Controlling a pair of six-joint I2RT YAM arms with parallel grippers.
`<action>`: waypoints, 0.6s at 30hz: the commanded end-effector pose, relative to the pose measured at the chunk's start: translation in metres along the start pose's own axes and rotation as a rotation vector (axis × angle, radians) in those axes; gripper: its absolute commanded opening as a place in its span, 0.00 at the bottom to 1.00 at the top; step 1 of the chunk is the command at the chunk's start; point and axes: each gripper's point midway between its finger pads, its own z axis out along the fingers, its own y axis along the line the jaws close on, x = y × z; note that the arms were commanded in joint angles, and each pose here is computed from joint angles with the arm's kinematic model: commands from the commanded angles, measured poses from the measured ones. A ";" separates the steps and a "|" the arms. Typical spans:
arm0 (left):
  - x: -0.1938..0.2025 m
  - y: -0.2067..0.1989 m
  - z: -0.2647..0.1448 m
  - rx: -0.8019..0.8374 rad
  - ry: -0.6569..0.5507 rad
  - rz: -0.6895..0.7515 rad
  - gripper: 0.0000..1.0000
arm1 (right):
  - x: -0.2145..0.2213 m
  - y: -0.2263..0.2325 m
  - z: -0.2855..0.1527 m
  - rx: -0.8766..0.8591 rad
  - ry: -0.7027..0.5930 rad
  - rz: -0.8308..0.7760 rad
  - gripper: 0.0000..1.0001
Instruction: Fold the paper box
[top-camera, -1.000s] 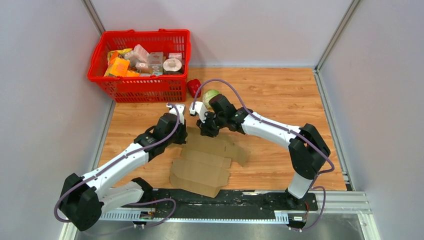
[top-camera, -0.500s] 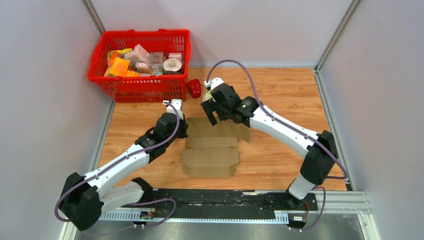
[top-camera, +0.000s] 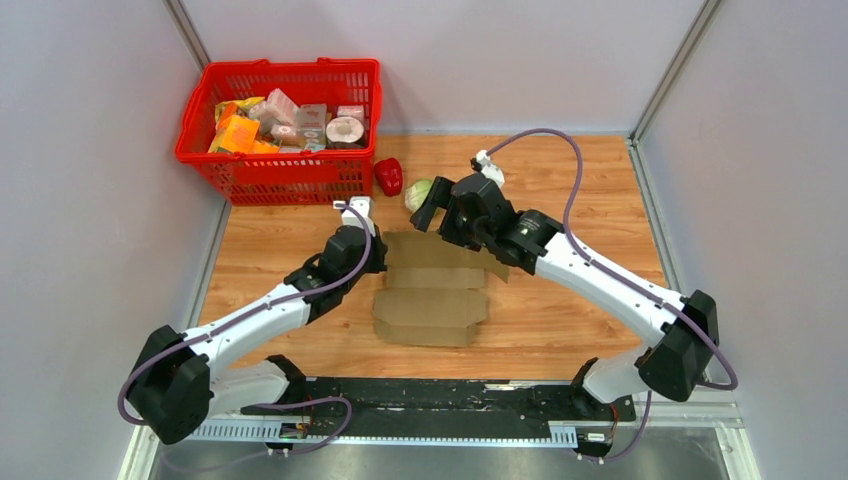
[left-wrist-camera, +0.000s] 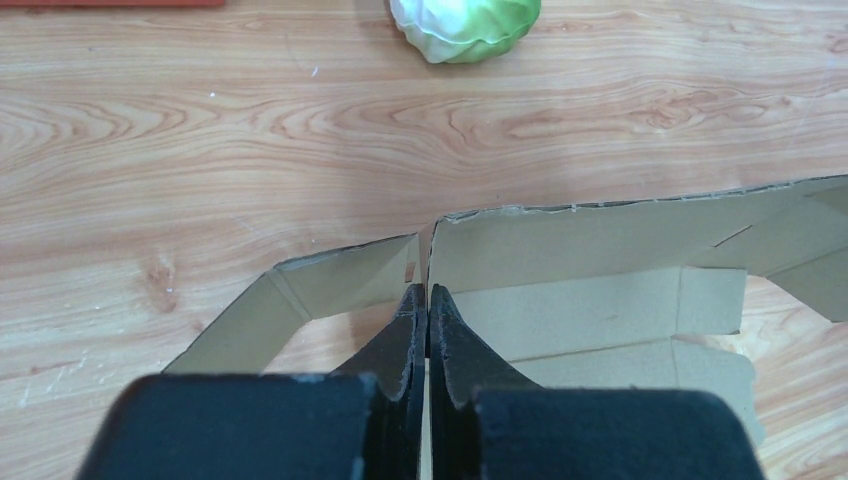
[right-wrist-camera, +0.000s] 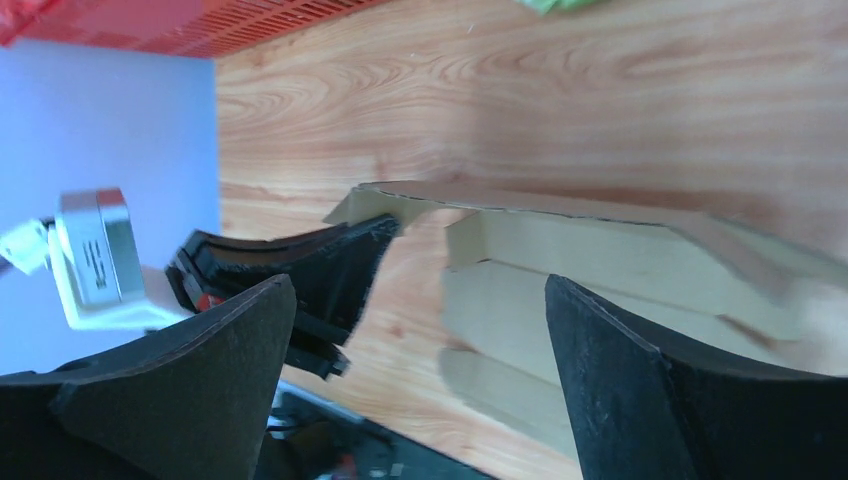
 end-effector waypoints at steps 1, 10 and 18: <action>-0.014 -0.007 -0.003 0.010 -0.074 -0.022 0.00 | -0.003 0.022 0.019 -0.061 0.029 0.435 0.97; -0.016 -0.012 -0.016 -0.003 -0.099 0.032 0.00 | 0.023 0.014 0.058 -0.013 0.148 0.738 0.80; -0.017 -0.014 -0.024 -0.043 -0.118 0.104 0.00 | 0.027 0.006 0.066 -0.005 0.136 0.812 0.54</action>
